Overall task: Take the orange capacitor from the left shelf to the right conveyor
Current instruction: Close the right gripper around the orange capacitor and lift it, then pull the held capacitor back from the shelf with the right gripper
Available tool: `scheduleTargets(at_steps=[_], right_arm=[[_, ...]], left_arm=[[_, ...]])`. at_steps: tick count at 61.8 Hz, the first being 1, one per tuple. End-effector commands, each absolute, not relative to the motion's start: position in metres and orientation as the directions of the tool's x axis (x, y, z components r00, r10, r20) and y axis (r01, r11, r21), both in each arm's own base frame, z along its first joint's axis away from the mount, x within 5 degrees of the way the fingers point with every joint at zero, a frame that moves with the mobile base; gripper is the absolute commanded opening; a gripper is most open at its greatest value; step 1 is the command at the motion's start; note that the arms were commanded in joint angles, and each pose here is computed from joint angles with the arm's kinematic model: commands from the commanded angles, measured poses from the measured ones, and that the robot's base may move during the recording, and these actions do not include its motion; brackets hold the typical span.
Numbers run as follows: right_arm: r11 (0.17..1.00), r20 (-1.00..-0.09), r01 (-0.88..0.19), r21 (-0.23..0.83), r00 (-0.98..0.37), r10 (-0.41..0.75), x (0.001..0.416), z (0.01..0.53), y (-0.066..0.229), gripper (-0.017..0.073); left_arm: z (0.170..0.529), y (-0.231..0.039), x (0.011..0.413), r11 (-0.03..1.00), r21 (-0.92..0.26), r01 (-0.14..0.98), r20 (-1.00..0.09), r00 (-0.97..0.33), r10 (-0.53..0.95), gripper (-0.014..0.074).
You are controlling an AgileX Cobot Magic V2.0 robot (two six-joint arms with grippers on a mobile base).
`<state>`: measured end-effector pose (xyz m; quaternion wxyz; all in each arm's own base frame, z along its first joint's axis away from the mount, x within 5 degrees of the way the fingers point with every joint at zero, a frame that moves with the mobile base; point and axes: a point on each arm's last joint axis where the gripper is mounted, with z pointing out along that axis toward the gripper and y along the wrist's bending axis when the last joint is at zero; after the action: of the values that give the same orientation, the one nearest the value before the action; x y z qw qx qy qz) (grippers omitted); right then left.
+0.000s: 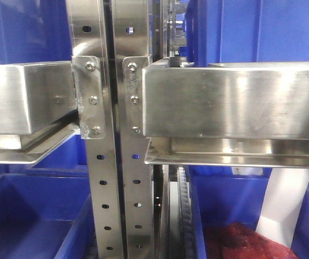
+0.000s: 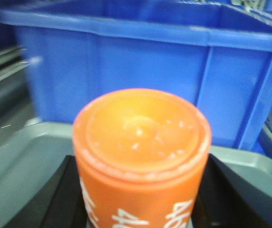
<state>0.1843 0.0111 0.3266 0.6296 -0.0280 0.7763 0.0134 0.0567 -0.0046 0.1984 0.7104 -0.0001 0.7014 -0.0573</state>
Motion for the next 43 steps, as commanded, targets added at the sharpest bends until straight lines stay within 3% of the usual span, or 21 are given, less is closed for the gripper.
scheduleTargets(at_steps=[1,21,43], right_arm=[[0.995,-0.992,-0.092,-0.034,-0.120,-0.045,0.160,0.353,0.015,0.0134],[0.980,-0.992,-0.199,-0.022,-0.115,-0.045,0.085,0.363,0.017,0.0134],[0.979,-0.994,-0.201,-0.017,-0.099,-0.037,0.041,0.349,0.006,0.0134]], left_arm=[[0.209,-0.004,0.054,0.992,-0.081,0.091,-0.988,0.122,-0.092,-0.0105],[0.209,-0.004,0.054,0.992,-0.081,0.091,-0.988,0.122,-0.092,-0.0105],[0.209,-0.004,0.054,0.992,-0.081,0.091,-0.988,0.122,-0.092,-0.0105]])
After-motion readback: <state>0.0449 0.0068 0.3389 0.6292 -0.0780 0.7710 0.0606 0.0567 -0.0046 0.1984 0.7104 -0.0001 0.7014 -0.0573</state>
